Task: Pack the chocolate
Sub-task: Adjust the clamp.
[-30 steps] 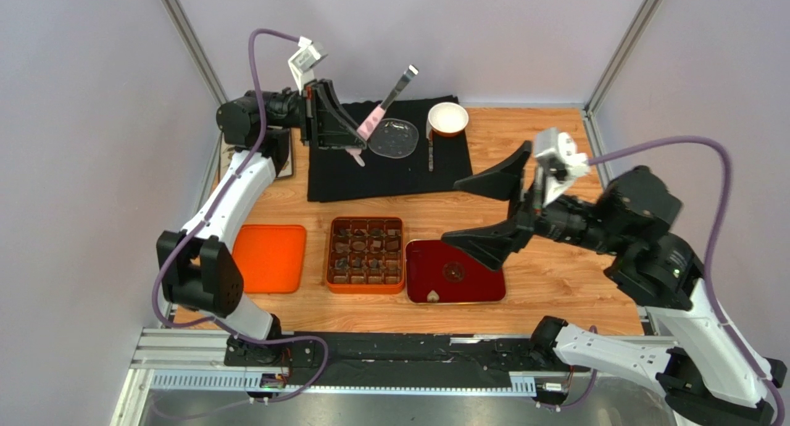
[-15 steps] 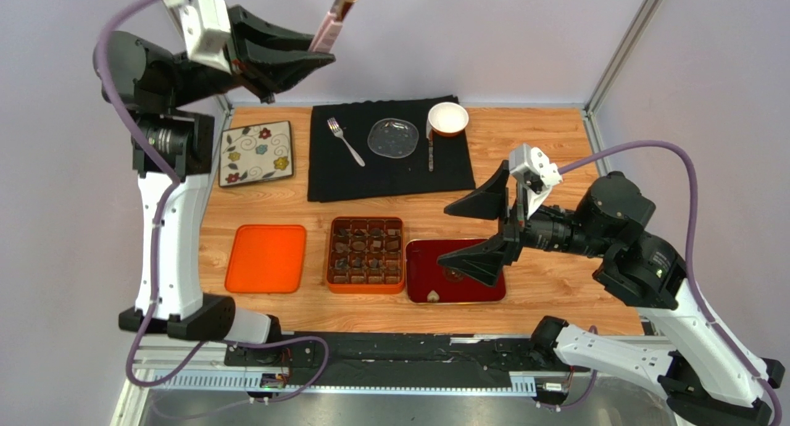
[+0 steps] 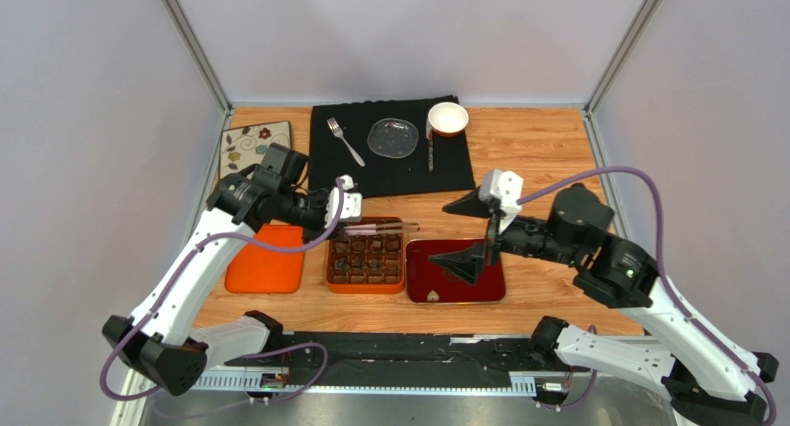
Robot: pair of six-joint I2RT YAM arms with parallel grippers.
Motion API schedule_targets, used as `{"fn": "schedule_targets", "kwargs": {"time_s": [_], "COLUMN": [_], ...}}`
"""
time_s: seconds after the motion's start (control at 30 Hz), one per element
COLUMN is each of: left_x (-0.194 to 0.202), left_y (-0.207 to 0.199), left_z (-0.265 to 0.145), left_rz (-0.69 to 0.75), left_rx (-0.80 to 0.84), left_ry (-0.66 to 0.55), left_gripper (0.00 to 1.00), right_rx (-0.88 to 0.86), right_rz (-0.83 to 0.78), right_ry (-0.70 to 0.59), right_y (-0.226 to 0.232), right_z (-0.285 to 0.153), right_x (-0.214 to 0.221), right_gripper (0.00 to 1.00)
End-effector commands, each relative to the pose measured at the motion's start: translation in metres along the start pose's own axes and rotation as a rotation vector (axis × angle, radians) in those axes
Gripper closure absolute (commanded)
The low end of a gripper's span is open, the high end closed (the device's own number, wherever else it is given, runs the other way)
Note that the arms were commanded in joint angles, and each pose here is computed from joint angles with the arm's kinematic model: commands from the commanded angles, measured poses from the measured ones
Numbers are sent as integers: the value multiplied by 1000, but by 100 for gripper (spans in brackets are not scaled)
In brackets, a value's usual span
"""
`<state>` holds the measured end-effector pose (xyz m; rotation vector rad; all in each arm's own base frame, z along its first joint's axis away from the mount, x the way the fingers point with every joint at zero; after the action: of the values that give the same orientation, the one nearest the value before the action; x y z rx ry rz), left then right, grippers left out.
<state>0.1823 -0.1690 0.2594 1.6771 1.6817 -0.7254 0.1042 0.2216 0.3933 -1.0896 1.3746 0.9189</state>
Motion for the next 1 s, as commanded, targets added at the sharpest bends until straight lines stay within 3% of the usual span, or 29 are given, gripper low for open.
{"fn": "schedule_targets", "kwargs": {"time_s": [0.0,0.27,0.8,0.97], "left_x": [-14,-29,-54,-52], "left_y": [-30,-54,-54,-54], "left_z": [-27,-27,-39,-40], "left_rz": [184,174,125,120], "left_rx": [0,56,3,-4], "left_ry": [3,-36,-127,-120], "left_gripper": [100,100,100,100], "right_rx": [-19,-90,26,38], "right_rz": [-130,-141,-37,-48], "right_ry": [-13,-59,-355,-379], "right_y": [-4,14,26,29], "right_z": [21,60,95,102], "right_x": [13,31,43,41], "right_gripper": [0,1,26,31]}}
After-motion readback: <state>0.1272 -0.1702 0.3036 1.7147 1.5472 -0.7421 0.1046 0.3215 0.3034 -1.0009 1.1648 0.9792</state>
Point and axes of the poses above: each gripper's point midway between its finger pads, its own z axis out along the fingers, its own y axis along the line the jaws close on, x = y × z, the point moved 3 cm from there along -z, back along the fingers, and after that the axes turned 3 degrees about -z, right-handed, at the moved point
